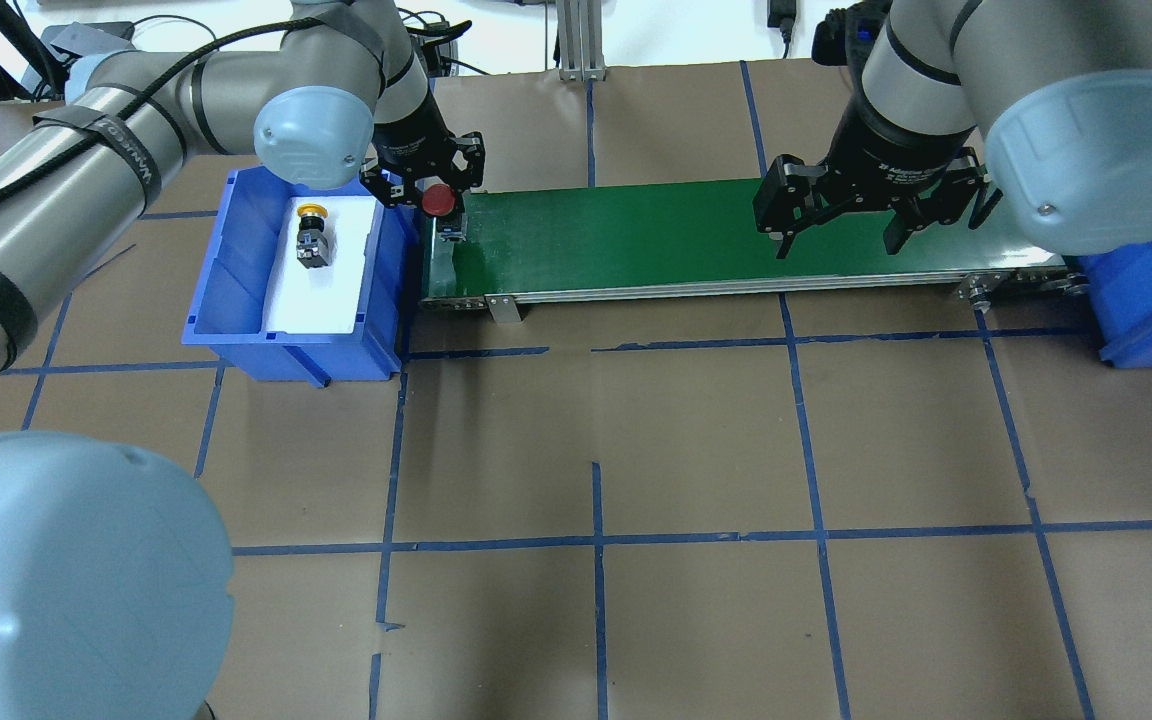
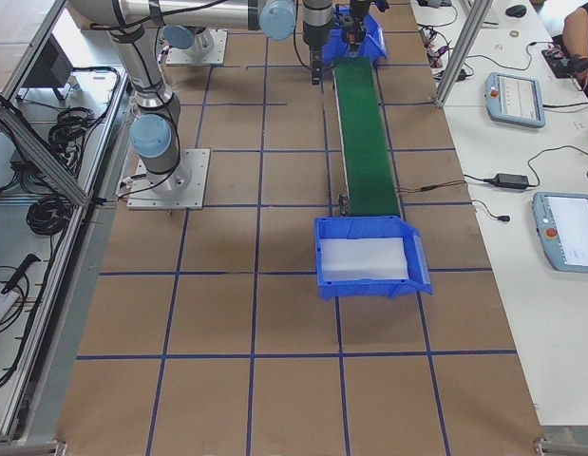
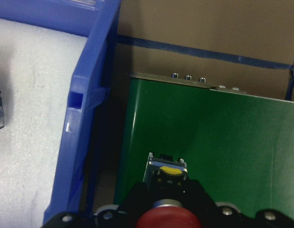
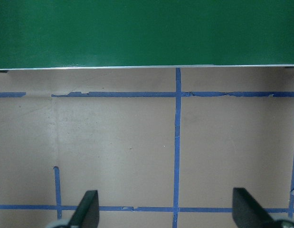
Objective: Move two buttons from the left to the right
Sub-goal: 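Carry the red button onto the green conveyor and release it, then move the left gripper back over the yellow button in the bin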
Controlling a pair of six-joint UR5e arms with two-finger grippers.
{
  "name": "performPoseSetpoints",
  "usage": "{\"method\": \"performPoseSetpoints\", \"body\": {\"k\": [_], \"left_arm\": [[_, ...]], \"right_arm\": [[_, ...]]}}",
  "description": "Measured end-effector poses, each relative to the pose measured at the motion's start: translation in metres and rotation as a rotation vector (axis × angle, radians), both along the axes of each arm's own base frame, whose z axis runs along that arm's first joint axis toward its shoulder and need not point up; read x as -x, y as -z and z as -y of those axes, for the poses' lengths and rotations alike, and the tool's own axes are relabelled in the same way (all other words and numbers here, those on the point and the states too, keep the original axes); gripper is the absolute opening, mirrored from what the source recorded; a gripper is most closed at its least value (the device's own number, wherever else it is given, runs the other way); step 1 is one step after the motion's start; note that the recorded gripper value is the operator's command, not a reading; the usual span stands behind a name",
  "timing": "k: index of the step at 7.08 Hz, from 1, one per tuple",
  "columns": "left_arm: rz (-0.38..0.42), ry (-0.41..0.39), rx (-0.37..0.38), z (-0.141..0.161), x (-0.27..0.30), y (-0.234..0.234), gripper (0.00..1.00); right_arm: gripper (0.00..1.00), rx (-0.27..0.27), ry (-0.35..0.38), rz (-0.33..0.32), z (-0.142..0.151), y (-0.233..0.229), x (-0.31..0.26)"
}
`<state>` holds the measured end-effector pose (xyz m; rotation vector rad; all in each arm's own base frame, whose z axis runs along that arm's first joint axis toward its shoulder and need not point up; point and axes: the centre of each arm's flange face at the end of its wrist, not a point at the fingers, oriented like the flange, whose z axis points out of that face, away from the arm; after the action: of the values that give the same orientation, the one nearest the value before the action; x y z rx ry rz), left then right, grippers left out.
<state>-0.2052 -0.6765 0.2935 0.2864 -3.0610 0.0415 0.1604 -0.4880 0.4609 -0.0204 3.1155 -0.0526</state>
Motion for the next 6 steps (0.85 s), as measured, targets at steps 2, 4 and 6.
{"method": "performPoseSetpoints", "body": {"k": [2, 4, 6], "left_arm": [[-0.002, -0.007, 0.004, 0.002, 0.011, 0.008, 1.00], [-0.005, -0.011, 0.014, 0.000, 0.013, 0.002, 1.00], [-0.010, -0.034, 0.027, -0.002, 0.013, -0.008, 1.00]], "right_arm": [[1.00, 0.000, -0.001, 0.000, 0.000, 0.000, -0.001], [1.00, -0.001, -0.001, 0.000, 0.000, 0.000, -0.001], [1.00, -0.001, 0.001, -0.002, 0.000, 0.001, 0.001]]}}
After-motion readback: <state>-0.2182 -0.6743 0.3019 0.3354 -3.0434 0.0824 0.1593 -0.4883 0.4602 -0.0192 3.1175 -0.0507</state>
